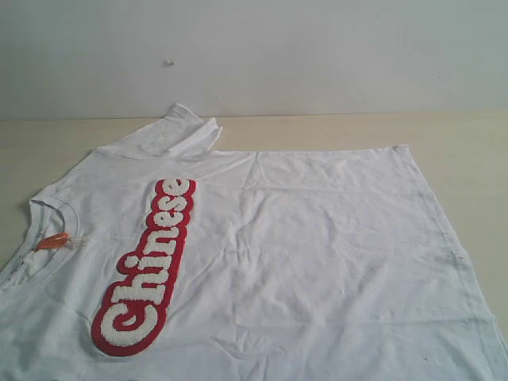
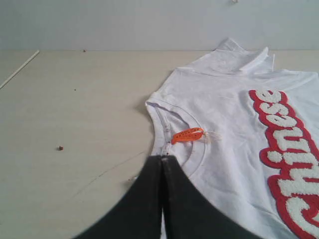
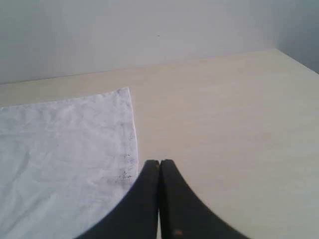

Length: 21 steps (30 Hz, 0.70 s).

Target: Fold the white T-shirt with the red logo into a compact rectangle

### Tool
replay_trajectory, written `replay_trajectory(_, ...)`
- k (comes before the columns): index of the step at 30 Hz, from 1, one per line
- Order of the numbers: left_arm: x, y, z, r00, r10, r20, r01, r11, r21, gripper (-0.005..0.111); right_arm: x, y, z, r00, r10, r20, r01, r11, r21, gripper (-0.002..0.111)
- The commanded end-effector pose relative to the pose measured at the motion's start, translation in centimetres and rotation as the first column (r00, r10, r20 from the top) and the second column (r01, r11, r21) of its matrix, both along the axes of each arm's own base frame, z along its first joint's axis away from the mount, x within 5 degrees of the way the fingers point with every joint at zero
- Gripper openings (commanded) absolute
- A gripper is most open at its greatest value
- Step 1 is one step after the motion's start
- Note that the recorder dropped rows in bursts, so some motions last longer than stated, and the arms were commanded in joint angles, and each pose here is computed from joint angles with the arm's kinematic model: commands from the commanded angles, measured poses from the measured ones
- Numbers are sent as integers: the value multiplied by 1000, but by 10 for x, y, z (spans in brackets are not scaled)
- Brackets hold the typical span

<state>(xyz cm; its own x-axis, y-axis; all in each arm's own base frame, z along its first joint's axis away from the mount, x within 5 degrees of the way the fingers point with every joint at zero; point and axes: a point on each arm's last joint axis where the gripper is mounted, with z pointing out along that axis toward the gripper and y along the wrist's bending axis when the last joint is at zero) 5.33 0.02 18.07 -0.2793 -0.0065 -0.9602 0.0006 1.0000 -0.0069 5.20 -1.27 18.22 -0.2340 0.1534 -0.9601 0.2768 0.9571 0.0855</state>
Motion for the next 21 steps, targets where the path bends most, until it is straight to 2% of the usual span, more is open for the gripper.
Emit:
replay_trajectory(1,0,0,0,1000,3,14,-3,1000,6,0,0,0,0,1000,-6,11,7,1000,-10,0)
replay_trajectory(13,0,0,2,999,3,35,-3,1000,2,0,0,0,0,1000,-6,11,7,1000,-10,0)
replay_trajectory(15,1,0,7,996,10,85,-6,999,-49,0,0,0,0,1000,-6,11,7,1000,-10,0)
replay_trajectory(18,3,-1,18,979,39,200,-3,983,-181,0,0,0,0,1000,-6,11,7,1000,-10,0)
replay_trajectory(21,3,-1,27,955,52,293,14,976,-217,0,0,0,0,1000,-6,11,7,1000,-10,0)
